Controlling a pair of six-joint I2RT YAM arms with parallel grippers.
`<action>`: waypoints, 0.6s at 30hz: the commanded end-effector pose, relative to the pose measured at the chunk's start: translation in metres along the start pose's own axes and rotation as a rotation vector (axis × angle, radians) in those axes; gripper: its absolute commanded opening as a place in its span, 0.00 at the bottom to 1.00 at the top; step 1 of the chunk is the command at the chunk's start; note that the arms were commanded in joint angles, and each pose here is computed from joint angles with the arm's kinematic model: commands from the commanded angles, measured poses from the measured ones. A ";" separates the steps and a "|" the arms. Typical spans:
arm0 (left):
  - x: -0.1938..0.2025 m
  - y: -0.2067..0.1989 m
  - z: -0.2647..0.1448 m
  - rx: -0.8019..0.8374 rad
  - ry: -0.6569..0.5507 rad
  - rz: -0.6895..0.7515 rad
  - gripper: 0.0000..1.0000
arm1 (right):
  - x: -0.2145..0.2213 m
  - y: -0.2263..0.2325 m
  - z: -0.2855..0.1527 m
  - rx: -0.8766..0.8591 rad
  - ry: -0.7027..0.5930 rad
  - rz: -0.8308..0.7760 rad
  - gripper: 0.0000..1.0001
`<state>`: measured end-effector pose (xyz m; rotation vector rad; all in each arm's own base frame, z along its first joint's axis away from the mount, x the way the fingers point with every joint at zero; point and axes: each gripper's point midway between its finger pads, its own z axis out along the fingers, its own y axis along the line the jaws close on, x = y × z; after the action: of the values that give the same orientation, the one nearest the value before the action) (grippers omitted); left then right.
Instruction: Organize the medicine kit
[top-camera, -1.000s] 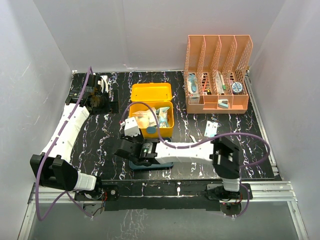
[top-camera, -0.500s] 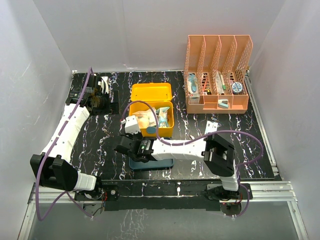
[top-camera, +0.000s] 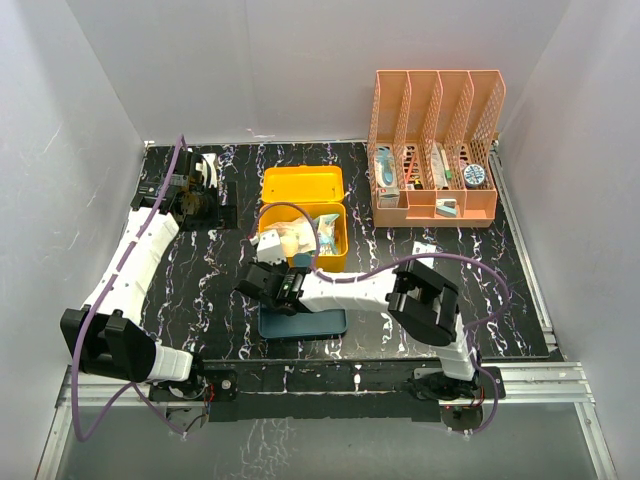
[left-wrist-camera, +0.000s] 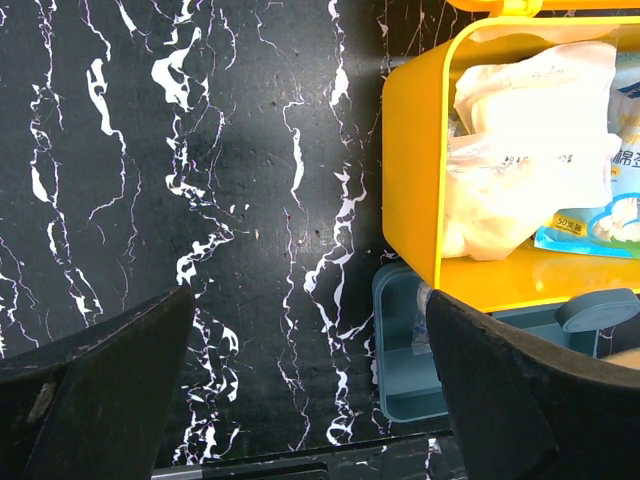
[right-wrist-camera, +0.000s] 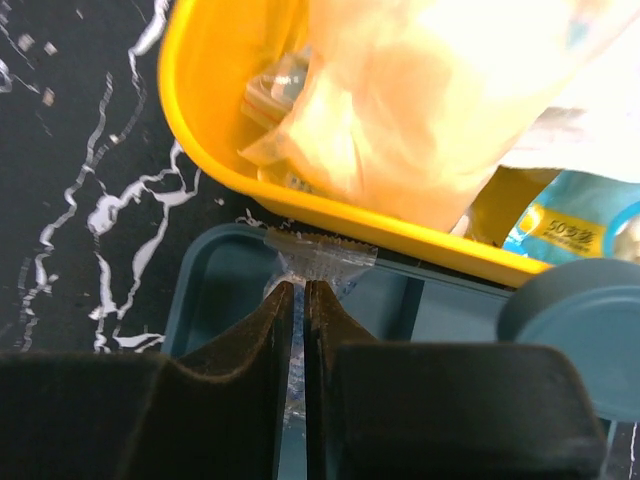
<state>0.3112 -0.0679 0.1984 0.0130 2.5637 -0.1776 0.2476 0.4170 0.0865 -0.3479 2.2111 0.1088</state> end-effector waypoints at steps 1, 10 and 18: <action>0.006 0.002 -0.009 0.007 -0.005 0.010 0.98 | 0.003 0.011 0.008 -0.028 -0.005 0.027 0.08; 0.010 0.003 -0.006 0.009 0.008 0.010 0.98 | 0.023 0.006 0.016 -0.004 0.049 0.008 0.07; 0.014 0.004 -0.005 0.013 0.016 0.008 0.98 | 0.053 0.001 0.026 0.023 0.120 -0.010 0.05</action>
<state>0.3058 -0.0653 0.1871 0.0220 2.5953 -0.1738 0.2387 0.4146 0.0407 -0.3844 2.2977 0.0653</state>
